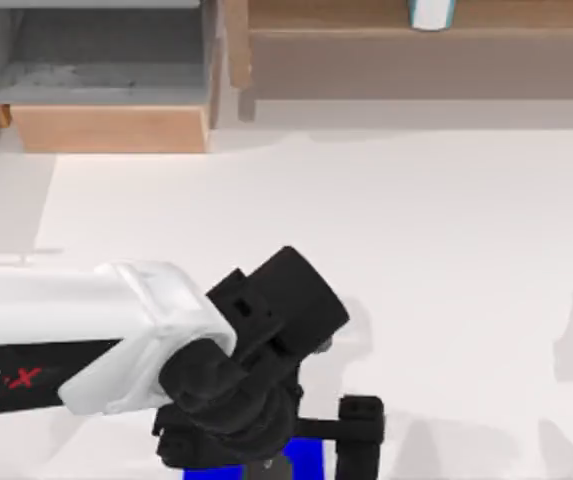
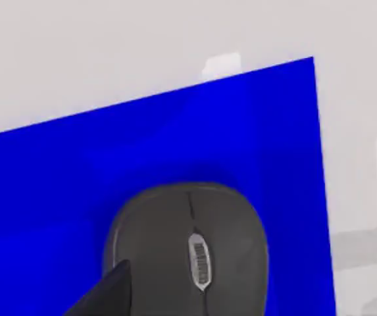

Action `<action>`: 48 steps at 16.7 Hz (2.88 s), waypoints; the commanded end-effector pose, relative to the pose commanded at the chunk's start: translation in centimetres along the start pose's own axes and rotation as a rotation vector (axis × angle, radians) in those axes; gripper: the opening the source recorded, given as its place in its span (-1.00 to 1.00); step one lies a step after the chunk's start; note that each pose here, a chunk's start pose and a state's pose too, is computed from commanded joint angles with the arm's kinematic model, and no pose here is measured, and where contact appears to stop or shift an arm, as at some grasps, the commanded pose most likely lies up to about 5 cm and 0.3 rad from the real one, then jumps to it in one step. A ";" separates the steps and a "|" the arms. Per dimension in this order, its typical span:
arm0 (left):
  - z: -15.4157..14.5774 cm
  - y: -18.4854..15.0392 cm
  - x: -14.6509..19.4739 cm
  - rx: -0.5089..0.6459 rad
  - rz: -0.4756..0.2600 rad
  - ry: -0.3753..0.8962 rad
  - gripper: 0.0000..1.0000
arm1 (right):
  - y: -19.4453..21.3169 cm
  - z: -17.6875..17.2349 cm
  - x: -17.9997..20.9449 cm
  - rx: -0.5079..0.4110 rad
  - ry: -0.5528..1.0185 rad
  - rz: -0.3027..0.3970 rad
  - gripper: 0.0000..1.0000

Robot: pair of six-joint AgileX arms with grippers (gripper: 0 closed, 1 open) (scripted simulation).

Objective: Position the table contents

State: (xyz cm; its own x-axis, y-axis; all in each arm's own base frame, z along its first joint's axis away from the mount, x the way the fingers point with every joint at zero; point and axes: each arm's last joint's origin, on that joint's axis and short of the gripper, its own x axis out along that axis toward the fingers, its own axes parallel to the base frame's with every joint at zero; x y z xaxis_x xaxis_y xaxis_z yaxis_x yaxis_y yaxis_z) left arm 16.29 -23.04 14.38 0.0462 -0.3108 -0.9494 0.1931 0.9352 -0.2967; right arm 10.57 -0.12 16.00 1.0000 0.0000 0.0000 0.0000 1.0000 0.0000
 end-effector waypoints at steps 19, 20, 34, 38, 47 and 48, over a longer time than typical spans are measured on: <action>2.9 32.3 -5.4 1.313 0.822 -1.137 1.00 | 0.0 0.0 0.0 0.000 0.000 0.000 1.00; 2.1 33.9 -6.1 1.340 0.965 -1.110 1.00 | 0.0 0.0 0.0 0.000 0.000 0.000 1.00; 0.1 40.8 -7.6 1.338 1.443 -0.865 1.00 | 0.0 0.0 0.0 0.000 0.000 0.000 1.00; 1.6 41.0 -7.5 1.339 1.443 -0.865 1.00 | 0.0 0.0 0.0 0.000 0.000 0.000 1.00; 1.6 41.0 -7.5 1.339 1.443 -0.865 0.10 | 0.0 0.0 0.0 0.000 0.000 0.000 1.00; 1.6 41.0 -7.5 1.339 1.443 -0.865 -0.06 | 0.0 0.0 0.0 0.000 0.000 0.000 1.00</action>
State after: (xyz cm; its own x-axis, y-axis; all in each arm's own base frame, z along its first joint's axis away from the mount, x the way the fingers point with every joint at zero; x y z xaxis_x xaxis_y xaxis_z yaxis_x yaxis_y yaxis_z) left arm 25.44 17.41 9.51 0.9998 -0.0200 0.0000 0.0000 -0.0004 1.0000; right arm 10.57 -0.12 16.00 1.0000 0.0000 0.0000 0.0000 1.0000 0.0000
